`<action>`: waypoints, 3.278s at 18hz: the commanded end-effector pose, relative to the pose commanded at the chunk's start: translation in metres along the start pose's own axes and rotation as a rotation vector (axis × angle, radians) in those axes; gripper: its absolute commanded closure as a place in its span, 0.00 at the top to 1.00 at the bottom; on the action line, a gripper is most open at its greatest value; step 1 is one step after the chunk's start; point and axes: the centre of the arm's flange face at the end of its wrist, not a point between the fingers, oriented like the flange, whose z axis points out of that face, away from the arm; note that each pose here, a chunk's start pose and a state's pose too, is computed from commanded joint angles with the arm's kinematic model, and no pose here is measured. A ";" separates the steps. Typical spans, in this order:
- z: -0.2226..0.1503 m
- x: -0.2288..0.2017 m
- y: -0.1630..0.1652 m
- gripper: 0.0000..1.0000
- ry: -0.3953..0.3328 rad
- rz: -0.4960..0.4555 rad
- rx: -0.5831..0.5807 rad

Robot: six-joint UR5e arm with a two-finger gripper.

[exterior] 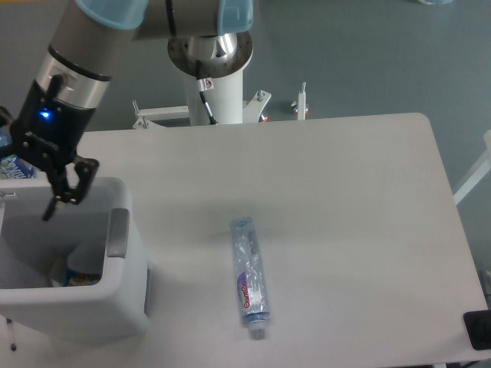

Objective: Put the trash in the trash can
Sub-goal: 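Move the gripper over the water bottle and lower it, then align the gripper over the bottle's label and close on it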

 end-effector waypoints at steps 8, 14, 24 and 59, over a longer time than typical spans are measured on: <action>-0.033 -0.110 0.000 1.00 -0.140 -0.234 0.039; 0.001 -0.186 0.021 1.00 -0.306 -0.298 -0.061; 0.089 -0.275 0.078 1.00 -0.372 -0.262 -0.275; 0.168 -0.289 0.153 1.00 -0.552 -0.183 -0.586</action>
